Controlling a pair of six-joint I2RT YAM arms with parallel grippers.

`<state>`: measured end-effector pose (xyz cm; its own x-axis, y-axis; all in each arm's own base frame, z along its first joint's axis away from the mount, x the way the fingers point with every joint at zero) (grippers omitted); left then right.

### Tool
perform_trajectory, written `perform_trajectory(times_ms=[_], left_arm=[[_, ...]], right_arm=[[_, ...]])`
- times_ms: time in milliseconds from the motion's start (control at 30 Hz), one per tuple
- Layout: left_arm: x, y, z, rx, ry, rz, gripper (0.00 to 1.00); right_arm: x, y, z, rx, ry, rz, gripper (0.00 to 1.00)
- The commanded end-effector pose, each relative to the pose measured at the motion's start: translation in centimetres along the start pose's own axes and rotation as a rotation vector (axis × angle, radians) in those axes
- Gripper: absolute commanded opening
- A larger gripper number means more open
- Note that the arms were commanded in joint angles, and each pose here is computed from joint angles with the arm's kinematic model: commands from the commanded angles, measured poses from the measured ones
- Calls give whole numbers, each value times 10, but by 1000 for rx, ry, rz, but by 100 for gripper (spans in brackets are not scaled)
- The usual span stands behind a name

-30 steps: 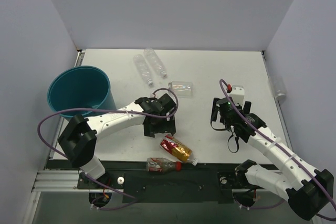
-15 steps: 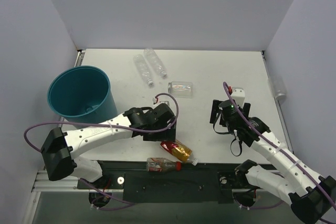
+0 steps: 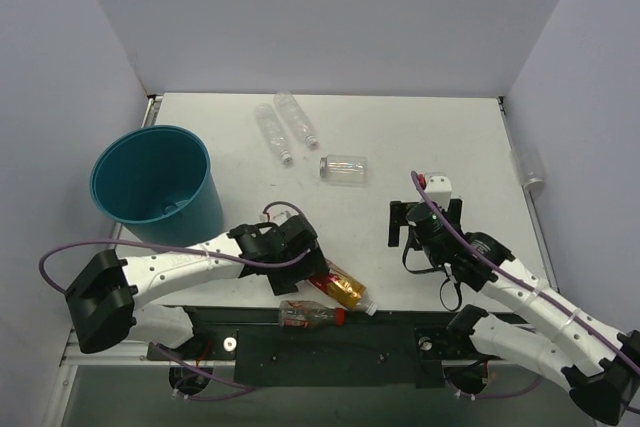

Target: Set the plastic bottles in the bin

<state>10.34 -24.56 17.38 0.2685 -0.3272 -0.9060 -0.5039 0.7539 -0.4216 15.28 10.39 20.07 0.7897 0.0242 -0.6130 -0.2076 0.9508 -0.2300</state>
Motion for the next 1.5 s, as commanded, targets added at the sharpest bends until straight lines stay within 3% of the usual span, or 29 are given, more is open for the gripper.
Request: perform_trajectory(times_ms=[0,167,467,700,867,967,1100,1233,1333,1467], left_arm=[[16,-20,-4,-215,39,-185,97],[28,-39,-3,-192,10,-228,97],[65,-60,-20,-111,63,-124,97],[80,-68,-13,-47,-60,-24,96],[72,-75,-7,3,-124,23,66],[49,-89,-1,54,-168,-53,42],[0,-118,25,144,-271,-160,33],[-87,-138,71,210,-483,-282,27],[-145,-131,103,251,-685,-339,18],[-239,-94,140,180,-967,-425,18]], right_arm=[[-10,-12,-5,44,-45,-59,100],[-21,-17,-10,88,-73,-31,100],[-24,-17,-14,99,-78,-17,100],[-20,-15,-13,85,-59,-24,100],[-19,-15,-13,79,-56,-35,100],[-18,-15,-13,73,-41,-47,100],[-17,-18,-18,71,-18,-79,100],[-18,-20,-22,80,-16,-89,100],[-18,-20,-21,78,-18,-95,100],[-17,-20,-20,73,-3,-117,99]])
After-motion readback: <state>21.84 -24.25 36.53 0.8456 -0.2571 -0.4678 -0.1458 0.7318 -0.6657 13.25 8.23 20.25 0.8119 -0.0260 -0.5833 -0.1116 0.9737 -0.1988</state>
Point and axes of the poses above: each gripper's point midway between its finger pads, its own x axis out along the fingers, its own y axis along the line the jaws close on, z = x × y, the point moved 9 cm from there along -x, back along the fingers, and after that the axes turned 15 degrees about -x, right-handed, at the moved point
